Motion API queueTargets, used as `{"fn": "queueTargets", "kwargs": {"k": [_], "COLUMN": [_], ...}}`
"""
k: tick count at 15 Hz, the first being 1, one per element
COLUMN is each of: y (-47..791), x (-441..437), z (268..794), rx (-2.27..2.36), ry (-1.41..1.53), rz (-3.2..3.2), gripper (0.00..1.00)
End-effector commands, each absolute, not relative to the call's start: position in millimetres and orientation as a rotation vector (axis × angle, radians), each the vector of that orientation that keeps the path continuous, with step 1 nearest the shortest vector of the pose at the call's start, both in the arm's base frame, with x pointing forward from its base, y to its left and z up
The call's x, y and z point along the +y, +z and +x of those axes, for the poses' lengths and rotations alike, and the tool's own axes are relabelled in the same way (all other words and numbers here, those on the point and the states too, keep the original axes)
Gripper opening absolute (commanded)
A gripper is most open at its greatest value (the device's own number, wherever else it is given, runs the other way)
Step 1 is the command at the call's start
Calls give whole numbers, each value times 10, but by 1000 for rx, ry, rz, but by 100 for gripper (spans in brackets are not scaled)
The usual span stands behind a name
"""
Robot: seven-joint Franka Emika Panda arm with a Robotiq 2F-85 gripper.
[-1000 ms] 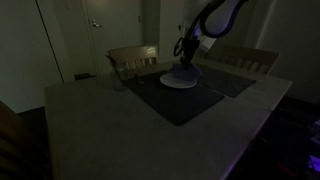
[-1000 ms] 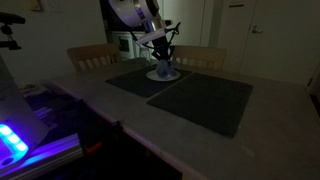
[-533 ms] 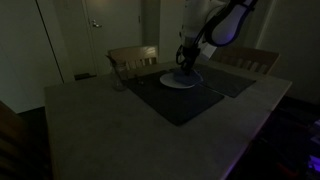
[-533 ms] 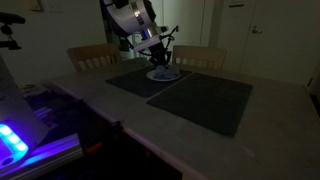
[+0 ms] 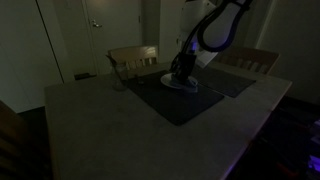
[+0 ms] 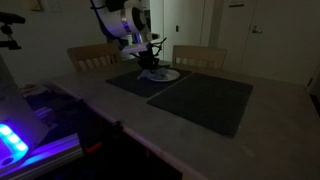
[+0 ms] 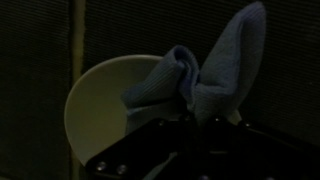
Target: Use the towel to wipe the plate
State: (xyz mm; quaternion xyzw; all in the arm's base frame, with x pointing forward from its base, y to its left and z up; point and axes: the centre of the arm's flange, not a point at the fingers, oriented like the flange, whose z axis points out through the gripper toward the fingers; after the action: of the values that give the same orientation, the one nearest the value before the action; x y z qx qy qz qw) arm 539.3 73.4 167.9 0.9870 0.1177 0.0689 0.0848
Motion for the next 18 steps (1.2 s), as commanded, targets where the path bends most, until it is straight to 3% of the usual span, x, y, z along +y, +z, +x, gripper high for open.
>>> {"fn": "queueTargets", "kwargs": {"k": [1, 9, 18], "y": [1684, 1782, 1695], "x": [800, 617, 54], "z": [5341, 5601, 5487], "rx": [315, 94, 18], "ry": [305, 547, 422], "rz": [2988, 2952, 2875], "gripper": [2, 2, 2]}}
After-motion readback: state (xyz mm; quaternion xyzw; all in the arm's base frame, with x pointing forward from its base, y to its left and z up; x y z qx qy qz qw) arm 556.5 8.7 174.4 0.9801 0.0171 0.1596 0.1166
